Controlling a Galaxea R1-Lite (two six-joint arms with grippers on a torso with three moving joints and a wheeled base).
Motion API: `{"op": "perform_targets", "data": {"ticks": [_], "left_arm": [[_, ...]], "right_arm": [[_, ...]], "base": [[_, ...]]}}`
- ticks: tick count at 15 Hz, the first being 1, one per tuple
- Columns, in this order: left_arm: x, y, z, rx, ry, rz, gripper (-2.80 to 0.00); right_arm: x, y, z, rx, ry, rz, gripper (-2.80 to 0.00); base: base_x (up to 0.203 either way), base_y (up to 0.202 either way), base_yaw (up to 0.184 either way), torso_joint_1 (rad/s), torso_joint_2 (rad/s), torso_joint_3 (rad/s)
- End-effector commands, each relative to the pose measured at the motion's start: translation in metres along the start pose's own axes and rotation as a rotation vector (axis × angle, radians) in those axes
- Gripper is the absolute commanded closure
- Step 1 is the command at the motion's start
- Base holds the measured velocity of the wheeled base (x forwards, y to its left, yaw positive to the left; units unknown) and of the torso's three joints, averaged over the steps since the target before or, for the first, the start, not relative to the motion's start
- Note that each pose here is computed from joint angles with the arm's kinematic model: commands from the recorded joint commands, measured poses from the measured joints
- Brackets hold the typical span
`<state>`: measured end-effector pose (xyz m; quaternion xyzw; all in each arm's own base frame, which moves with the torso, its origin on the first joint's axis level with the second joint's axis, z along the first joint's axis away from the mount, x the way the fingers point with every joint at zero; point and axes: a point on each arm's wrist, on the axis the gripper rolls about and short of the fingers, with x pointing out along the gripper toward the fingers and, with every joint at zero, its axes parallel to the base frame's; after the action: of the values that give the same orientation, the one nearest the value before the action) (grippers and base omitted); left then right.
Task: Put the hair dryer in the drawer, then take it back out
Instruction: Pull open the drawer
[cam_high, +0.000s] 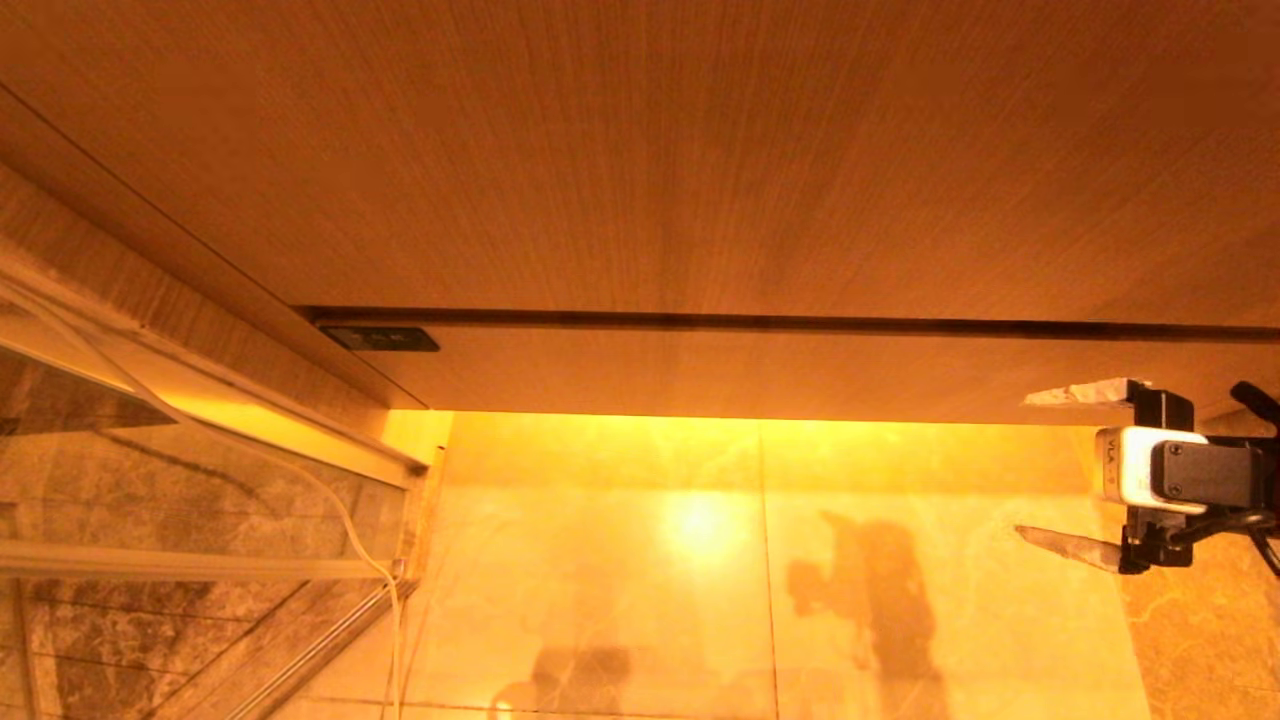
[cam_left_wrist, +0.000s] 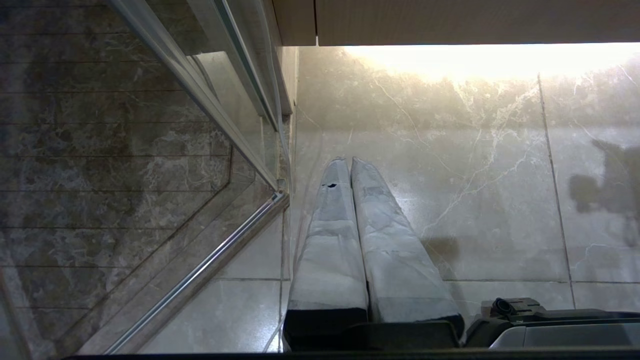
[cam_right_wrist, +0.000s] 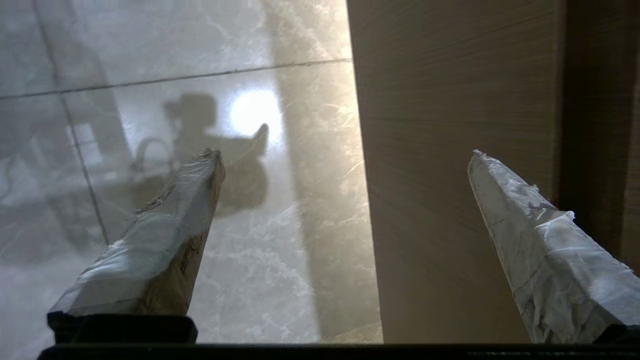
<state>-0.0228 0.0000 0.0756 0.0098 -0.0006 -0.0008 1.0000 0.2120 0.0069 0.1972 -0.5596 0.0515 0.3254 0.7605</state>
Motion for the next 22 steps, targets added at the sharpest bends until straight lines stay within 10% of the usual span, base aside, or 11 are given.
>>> {"op": "perform_targets", "data": {"ticks": [1,22], "left_arm": [[0.000,0.000,0.000,0.000,0.001,0.000,0.00],[0.000,0.000,0.000,0.000,0.001,0.000,0.00]], "right_arm": [[0.002,0.004,0.000,-0.007,-0.012,-0.010,-2.80],[0.053,-0.021,-0.015,-0.026,-0.092,-0.259,-2.80]], "base": [[0.000,0.000,0.000,0.000,0.00,0.000],[0.000,0.000,0.000,0.000,0.00,0.000]]}}
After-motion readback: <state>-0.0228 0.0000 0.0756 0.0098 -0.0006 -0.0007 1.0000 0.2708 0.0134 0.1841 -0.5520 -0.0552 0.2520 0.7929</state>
